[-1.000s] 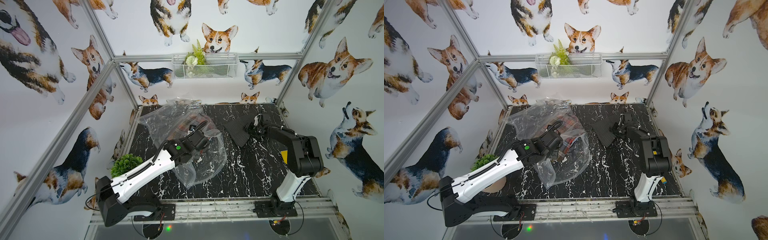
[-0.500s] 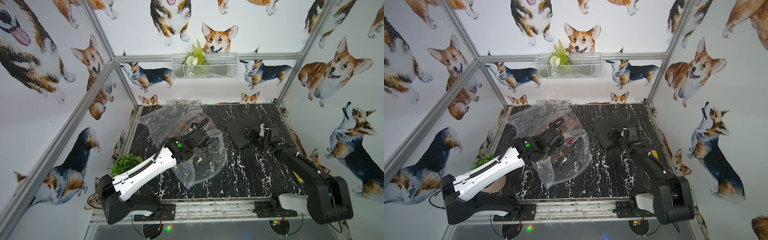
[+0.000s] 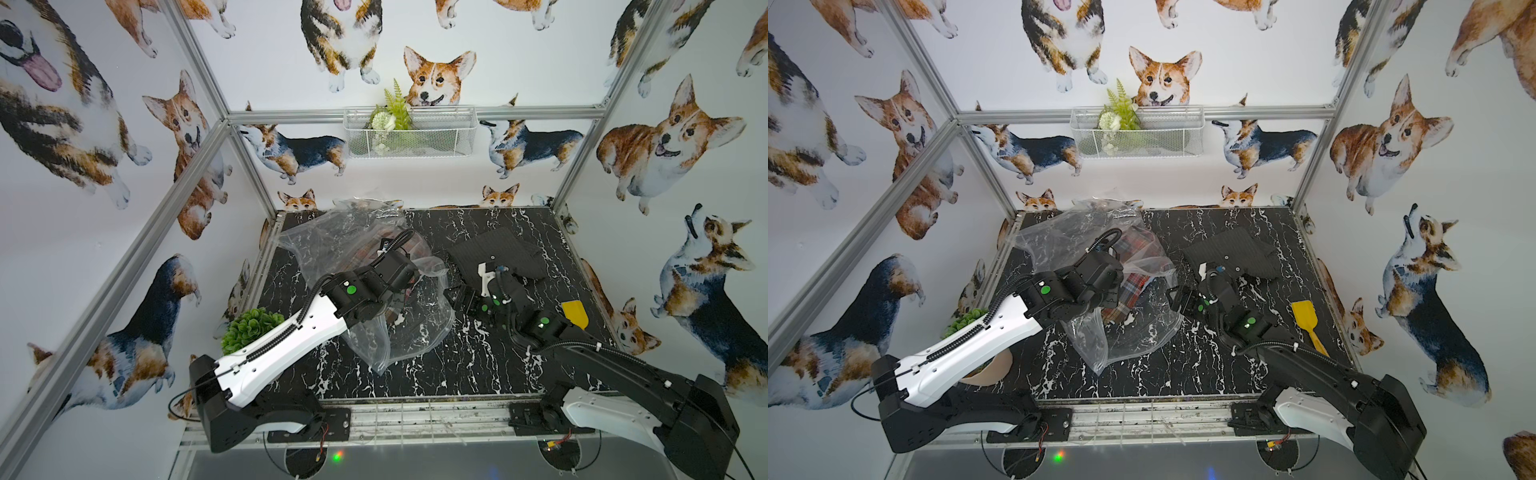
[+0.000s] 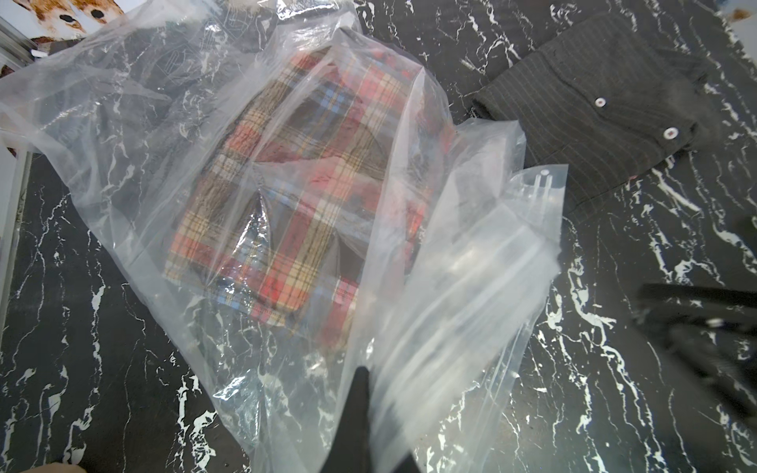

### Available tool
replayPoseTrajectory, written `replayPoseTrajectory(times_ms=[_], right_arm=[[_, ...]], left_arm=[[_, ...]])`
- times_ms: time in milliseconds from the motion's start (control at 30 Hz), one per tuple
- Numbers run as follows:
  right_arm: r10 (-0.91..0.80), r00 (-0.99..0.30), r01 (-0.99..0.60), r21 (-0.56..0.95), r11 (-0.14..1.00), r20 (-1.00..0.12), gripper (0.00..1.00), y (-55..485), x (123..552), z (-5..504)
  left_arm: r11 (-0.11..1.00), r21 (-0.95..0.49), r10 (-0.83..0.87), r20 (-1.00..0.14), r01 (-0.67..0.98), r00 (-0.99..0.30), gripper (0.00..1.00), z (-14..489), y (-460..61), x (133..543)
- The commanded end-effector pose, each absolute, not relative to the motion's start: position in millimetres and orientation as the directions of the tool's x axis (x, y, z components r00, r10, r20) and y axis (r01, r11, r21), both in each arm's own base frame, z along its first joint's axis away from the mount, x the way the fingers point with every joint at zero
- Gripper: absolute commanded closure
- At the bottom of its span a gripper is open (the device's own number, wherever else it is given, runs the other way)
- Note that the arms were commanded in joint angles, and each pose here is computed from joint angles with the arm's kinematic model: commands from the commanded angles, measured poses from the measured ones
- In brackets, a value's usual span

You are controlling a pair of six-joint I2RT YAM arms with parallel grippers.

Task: Take the shirt out of the vacuum bag
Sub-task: Place the shirt at the center of the board.

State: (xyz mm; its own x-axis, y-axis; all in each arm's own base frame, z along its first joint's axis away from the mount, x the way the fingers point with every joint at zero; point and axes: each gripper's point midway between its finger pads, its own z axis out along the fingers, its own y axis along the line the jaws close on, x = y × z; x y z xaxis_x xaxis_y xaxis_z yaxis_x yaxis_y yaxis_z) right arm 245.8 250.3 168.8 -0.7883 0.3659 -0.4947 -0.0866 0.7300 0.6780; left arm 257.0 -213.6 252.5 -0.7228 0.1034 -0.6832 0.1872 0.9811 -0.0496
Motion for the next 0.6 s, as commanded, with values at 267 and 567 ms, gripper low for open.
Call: replayPoseTrajectory(times_ms=[267, 567], right_arm=[[0.4, -0.755, -0.114, 0.704, 0.701, -0.52, 0.12, 324.3, 260.6, 161.3], [0.416, -0.757, -0.076, 0.701, 0.709, -0.504, 0.13, 356.2, 272.4, 131.9]], left_arm=[[0.973, -0.169, -0.01, -0.715, 0.159, -0.699, 1.0, 270.2, -215.1, 254.9], [0.969, -0.184, -0.014, -0.708, 0.166, -0.706, 1.0, 267.6, -215.6, 251.7]])
